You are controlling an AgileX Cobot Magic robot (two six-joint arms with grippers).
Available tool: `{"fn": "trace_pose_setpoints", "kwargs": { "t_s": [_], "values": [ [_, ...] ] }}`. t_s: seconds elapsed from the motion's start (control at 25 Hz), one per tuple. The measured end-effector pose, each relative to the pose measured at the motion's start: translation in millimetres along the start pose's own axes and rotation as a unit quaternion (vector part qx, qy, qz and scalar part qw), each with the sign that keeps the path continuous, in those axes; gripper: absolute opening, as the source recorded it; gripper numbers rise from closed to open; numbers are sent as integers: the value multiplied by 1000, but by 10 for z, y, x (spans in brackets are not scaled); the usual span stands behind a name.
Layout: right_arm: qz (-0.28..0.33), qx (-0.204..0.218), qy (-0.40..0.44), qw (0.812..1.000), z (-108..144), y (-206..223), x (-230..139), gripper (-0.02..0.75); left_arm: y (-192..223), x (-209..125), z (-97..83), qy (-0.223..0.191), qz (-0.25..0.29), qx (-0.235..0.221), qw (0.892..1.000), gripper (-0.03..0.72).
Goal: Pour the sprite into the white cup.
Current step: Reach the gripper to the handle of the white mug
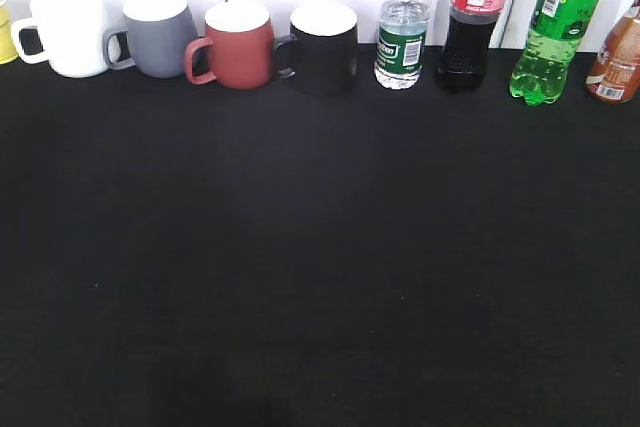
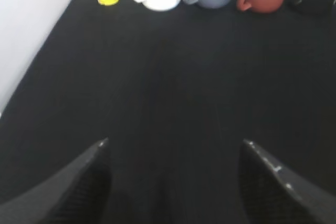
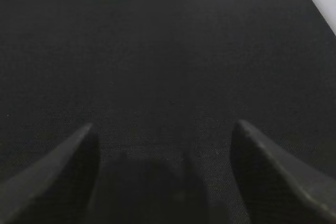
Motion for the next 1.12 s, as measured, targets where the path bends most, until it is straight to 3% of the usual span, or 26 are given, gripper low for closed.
{"fn": "trace_pose_setpoints", "kwargs": {
  "t_s": [0.04, 0.12, 0.2, 0.36, 0.48, 0.52, 0.64, 0.84, 0.96, 1.12],
  "values": [
    [0, 0, 0, 1000, 0, 0, 0, 587, -42, 150, -39, -1, -44, -12, 999, 560],
    [0, 0, 0, 1000, 0, 0, 0, 586, -127, 562, -114, 8, -176, -34, 984, 552],
    [0, 0, 0, 1000, 0, 0, 0, 586, 6, 864, -131, 52, -239, -17, 970, 532],
    [0, 0, 0, 1000, 0, 0, 0, 587, 1051, 887, -282, 73, -208, -49, 974, 525],
    [0, 0, 0, 1000, 0, 0, 0, 587, 1875, 813, -319, 31, -181, -65, 981, 525],
    [0, 0, 0, 1000, 0, 0, 0, 587, 2082, 801, -321, 20, -197, -71, 978, 525],
    [0, 0, 0, 1000, 0, 0, 0, 586, 2664, 565, -76, -42, -183, -19, 982, 524],
    [0, 0, 0, 1000, 0, 0, 0, 587, 3535, 536, 507, -51, -163, 56, 984, 501],
    [-1, 0, 0, 1000, 0, -3, 0, 587, 4122, 530, 496, -15, -149, 25, 988, 455],
    [-1, 0, 0, 1000, 0, -3, 0, 585, 4654, 440, 591, -13, -128, 29, 991, 430]
  ]
}}
Point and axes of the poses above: a point on each arm's last joint axis where the gripper is mounted, y pointing out along that axis toward the gripper, z along the wrist's bending axis when the last joint is at zero, x = y × z, the point moved 6 cm from there along y, pointing out along that axis toward the gripper, and after that the axes turned 11 degrees about -y, right-handed, at the moved point
